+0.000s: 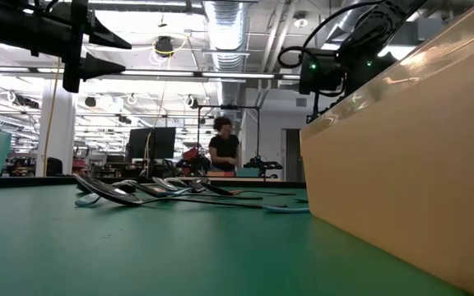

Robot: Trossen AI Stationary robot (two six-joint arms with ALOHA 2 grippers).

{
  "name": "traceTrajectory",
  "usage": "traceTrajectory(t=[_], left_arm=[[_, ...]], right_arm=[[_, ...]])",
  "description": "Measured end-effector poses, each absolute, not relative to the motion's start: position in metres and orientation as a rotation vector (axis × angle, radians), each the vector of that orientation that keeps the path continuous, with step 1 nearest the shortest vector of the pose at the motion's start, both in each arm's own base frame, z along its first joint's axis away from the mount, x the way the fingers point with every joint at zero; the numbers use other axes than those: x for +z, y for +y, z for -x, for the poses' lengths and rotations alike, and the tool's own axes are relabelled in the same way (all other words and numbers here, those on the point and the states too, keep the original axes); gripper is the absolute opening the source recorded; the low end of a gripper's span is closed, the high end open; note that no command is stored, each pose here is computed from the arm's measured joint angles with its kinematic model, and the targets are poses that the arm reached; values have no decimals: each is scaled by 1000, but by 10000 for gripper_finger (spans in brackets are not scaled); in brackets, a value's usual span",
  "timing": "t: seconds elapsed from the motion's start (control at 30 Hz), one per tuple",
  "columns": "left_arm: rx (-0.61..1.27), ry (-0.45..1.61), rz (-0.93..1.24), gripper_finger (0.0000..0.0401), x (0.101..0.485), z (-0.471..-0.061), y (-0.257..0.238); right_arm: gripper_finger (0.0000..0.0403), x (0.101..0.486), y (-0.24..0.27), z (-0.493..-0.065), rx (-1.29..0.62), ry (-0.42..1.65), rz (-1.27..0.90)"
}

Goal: Sort silverware by color (type)
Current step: Put the blue spoon into the pink bin

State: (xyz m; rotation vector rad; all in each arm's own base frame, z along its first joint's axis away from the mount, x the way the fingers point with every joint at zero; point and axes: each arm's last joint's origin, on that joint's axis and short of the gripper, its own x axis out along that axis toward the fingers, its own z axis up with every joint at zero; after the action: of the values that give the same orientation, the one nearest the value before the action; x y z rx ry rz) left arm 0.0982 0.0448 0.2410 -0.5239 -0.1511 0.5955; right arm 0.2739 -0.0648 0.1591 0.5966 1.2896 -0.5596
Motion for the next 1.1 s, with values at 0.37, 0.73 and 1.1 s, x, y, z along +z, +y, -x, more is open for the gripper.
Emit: traceTrajectory(t=[0.37,0.73,1.1], left_arm=[[608,-136,530,238,239,-98,45],[608,-136,529,238,239,-98,45],[631,-136,513,238,239,-98,46]], right_arm=[[4,160,-68,-279,-562,1227,-588],[4,179,-73,-293,-556,1152,-581],[4,214,-77,-309,-556,1095,-497]])
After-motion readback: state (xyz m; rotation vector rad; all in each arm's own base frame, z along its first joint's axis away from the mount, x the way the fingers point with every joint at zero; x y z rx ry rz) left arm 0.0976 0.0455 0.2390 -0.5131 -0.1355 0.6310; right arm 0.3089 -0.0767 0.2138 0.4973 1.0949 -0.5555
